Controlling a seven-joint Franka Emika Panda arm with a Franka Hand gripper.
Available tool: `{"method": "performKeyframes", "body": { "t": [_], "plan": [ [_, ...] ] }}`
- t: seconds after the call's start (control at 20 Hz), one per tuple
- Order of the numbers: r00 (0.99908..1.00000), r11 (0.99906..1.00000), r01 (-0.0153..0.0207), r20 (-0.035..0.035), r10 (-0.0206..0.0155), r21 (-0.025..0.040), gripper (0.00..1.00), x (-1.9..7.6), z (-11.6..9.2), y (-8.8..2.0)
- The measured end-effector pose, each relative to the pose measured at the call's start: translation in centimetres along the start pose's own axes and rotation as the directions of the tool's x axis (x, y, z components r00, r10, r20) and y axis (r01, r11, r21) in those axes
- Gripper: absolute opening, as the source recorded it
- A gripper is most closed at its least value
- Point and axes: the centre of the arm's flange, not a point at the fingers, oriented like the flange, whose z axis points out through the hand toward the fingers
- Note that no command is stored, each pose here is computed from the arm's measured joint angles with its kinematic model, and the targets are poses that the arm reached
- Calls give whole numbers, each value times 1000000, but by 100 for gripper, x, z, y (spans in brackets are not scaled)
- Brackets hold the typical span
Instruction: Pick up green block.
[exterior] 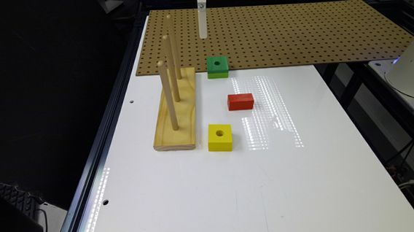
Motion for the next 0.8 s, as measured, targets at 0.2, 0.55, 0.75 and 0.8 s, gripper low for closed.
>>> {"method": "performKeyframes", "body": {
  "t": [0.2,0.55,0.75,0.8],
  "plan": [
    [1000000,1000000,-7,103,7,-66,100,0,0,0],
    [999974,999984,-4147,5863,4170,-3926,100,-16,28,17],
    [999947,999968,-5379,8730,5431,-5964,100,-22,42,29],
    [999940,999964,-5568,9358,5627,-6386,100,-23,44,31]
  ]
}}
